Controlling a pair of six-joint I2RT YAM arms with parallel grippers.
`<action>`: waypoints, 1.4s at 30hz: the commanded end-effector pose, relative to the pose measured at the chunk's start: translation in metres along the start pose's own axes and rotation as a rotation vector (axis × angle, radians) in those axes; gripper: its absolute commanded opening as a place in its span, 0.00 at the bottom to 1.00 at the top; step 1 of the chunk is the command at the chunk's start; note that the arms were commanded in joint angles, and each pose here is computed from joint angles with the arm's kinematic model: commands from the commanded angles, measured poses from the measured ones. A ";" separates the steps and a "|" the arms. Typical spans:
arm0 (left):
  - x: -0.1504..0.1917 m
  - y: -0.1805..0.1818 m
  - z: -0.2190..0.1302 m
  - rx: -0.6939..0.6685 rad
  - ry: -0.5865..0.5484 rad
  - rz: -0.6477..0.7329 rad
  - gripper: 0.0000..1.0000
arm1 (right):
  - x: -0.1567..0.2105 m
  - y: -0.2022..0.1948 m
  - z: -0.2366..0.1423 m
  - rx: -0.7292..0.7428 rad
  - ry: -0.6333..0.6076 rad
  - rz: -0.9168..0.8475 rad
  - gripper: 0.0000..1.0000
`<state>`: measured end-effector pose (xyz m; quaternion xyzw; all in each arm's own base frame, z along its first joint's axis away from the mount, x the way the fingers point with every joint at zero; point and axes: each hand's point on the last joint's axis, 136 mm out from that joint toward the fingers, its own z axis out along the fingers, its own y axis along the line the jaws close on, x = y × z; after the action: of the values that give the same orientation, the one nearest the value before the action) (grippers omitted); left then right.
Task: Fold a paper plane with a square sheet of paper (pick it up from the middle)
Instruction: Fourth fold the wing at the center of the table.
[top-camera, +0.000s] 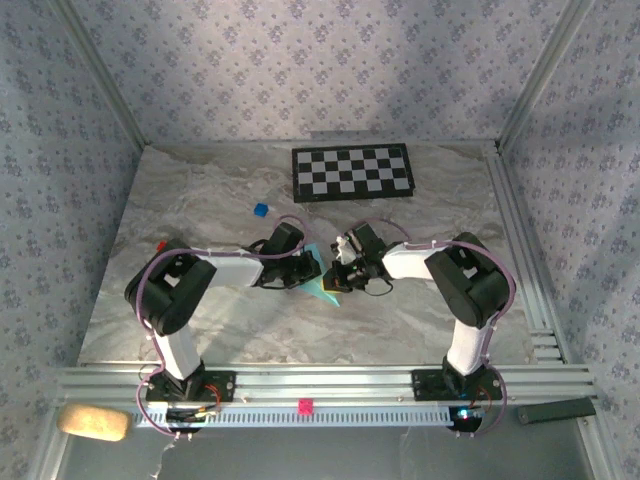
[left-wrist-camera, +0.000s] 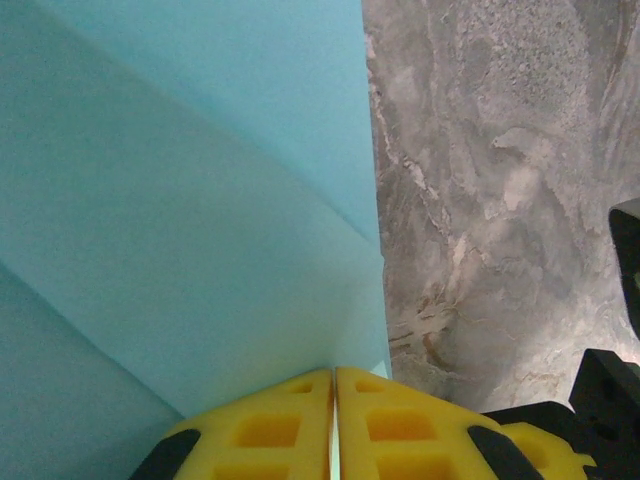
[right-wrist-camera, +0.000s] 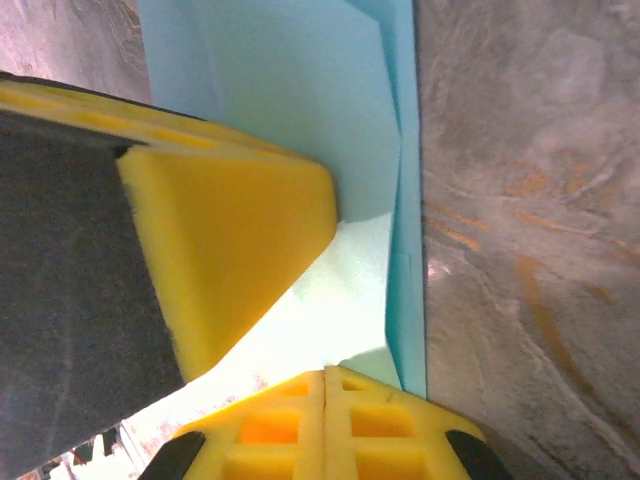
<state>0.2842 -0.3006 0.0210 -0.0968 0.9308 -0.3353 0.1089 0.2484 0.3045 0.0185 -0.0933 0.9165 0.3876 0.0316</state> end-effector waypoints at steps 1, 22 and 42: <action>-0.004 0.019 0.001 -0.065 -0.009 -0.006 0.10 | 0.035 -0.041 0.004 0.116 0.077 0.093 0.00; -0.075 0.069 -0.015 -0.139 -0.105 -0.074 0.10 | 0.054 -0.054 -0.002 0.132 0.116 0.110 0.00; -0.115 0.020 -0.068 -0.083 -0.207 0.014 0.12 | 0.050 -0.051 -0.001 0.115 0.105 0.117 0.00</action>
<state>0.3701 -0.2096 0.0379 -0.1463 0.9363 -0.2721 0.1668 0.2430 0.2958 0.0180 -0.0963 0.9082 0.4055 0.0383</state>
